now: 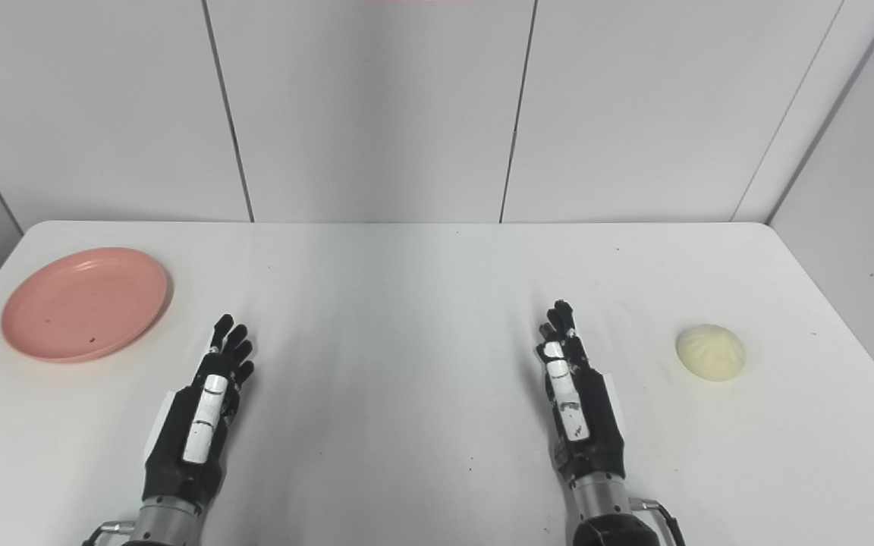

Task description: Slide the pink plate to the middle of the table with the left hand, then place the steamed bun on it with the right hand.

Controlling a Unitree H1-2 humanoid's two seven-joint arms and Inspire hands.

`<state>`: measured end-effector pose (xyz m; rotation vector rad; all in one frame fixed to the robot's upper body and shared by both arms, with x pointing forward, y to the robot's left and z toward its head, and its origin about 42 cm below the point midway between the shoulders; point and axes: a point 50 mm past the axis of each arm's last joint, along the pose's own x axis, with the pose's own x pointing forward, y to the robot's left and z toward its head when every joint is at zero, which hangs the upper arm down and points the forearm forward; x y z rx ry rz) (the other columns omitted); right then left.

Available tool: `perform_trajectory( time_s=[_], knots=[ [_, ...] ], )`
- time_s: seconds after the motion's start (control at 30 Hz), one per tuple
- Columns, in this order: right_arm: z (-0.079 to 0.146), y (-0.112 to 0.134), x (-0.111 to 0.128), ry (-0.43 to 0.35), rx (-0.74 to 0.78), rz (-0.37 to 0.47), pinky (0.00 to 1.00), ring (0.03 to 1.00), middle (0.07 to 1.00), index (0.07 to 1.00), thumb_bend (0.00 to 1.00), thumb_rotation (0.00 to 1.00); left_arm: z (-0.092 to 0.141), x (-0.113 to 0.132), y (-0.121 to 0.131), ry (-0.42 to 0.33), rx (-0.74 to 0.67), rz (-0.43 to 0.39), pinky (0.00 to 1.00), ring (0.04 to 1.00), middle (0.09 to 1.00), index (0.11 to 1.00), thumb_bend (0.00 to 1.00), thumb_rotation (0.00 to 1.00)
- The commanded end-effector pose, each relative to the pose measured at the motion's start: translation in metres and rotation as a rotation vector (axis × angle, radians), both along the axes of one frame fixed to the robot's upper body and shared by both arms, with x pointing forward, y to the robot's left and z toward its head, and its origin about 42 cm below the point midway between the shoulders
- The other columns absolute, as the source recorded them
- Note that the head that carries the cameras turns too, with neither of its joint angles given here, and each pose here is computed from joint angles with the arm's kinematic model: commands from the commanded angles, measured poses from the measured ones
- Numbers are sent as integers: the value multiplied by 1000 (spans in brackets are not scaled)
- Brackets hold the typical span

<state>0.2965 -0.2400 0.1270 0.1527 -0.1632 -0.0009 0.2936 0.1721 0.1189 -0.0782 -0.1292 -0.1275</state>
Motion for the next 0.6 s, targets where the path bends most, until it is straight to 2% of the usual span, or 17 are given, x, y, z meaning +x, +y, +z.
perform_trajectory(
  time_s=[0.0, 0.57],
  knots=[
    [-15, 1, -10, 48, -5, 0, 993, 977, 978, 968, 779, 810, 10, 7, -1, -48, -9, -8, 1000, 1000, 1000, 1000, 668, 880],
    [-17, 0, -9, 48, -29, 18, 996, 979, 975, 964, 736, 821, 7, 10, -4, -34, -50, -6, 1000, 1000, 1000, 1000, 703, 875]
  ],
)
